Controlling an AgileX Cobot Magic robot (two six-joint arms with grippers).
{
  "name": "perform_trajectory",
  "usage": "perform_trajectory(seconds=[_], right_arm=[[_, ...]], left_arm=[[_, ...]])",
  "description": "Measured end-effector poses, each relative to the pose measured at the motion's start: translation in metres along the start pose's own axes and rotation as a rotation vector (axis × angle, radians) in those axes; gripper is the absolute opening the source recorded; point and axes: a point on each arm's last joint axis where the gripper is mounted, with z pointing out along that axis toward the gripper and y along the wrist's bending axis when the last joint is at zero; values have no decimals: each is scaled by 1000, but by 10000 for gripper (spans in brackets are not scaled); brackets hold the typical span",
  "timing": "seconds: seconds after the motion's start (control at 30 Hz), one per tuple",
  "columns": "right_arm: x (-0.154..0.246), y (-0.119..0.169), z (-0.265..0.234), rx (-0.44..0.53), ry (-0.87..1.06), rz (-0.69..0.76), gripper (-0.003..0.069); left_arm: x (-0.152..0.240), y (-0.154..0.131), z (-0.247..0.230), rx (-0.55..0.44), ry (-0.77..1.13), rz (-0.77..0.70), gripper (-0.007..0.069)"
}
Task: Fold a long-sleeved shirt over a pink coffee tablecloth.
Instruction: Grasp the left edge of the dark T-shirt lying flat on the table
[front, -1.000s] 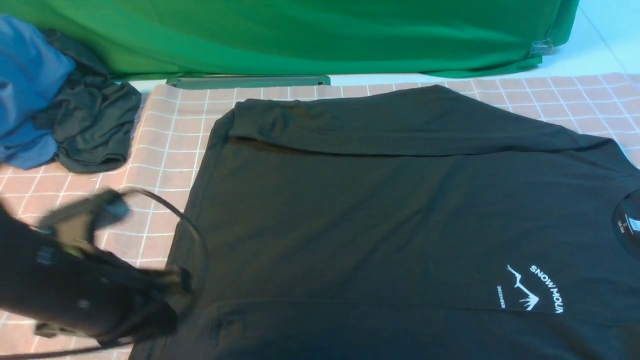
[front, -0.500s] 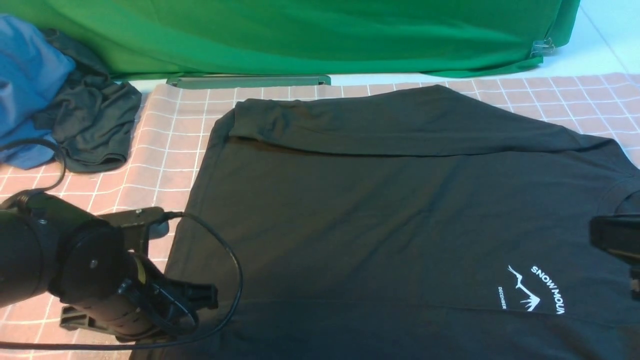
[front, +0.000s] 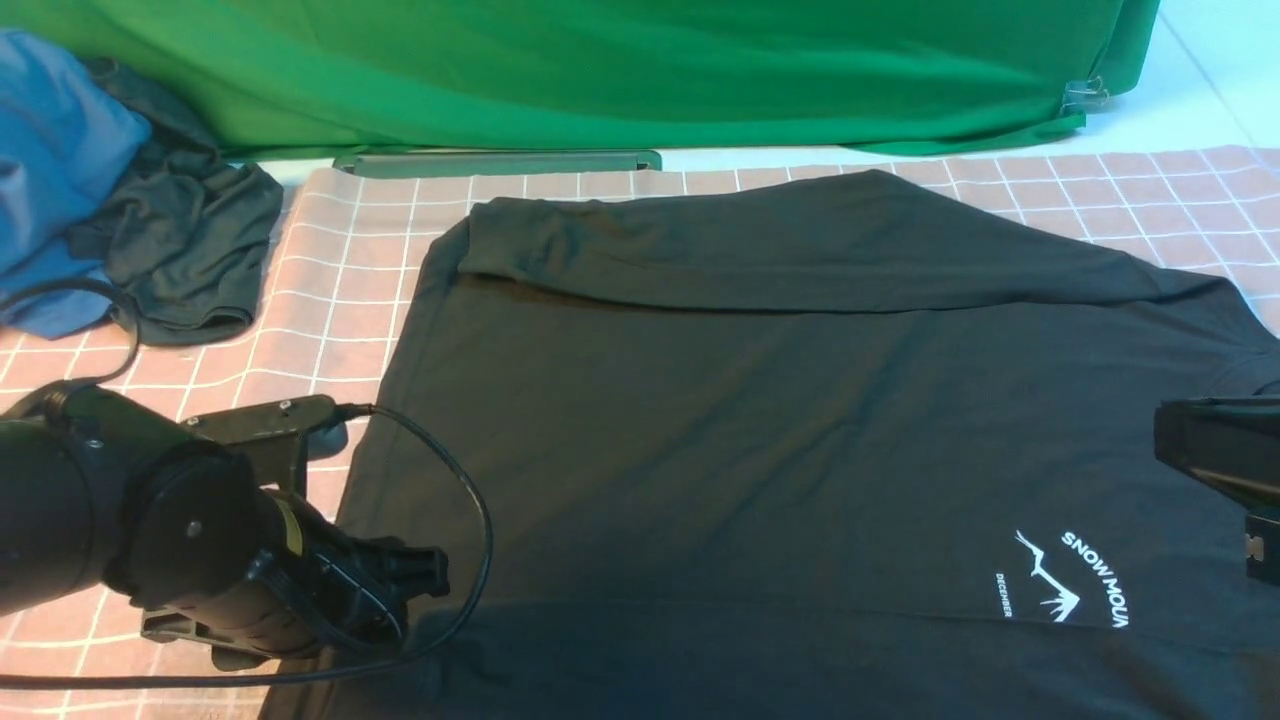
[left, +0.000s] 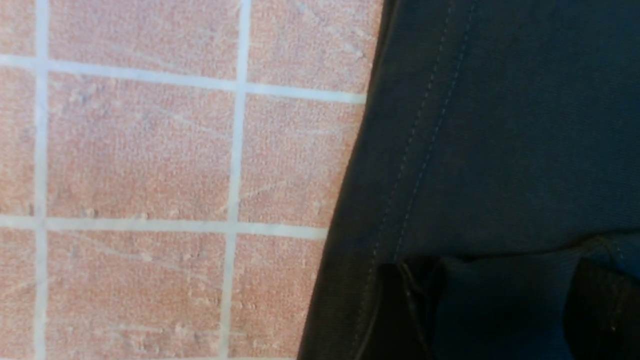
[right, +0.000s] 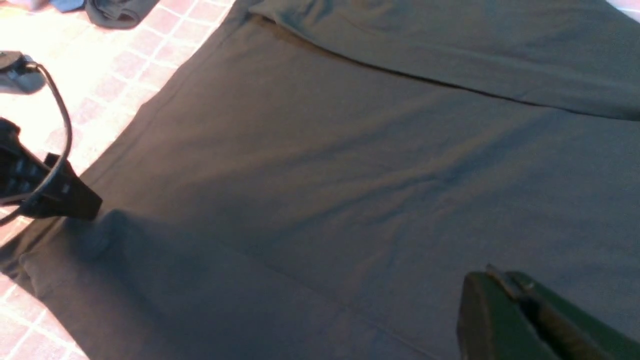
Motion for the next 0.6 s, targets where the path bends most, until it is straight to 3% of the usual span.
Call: perform_trajectory(seconds=[0.27, 0.47, 0.6], right_arm=[[0, 0, 0, -1, 0, 1, 36], [0, 0, 0, -1, 0, 1, 38], [0, 0, 0, -1, 0, 1, 39]], left_arm=[[-1, -2, 16, -24, 45, 18, 393], [-2, -6, 14, -5, 43, 54, 95], [0, -3, 9, -25, 66, 61, 44]])
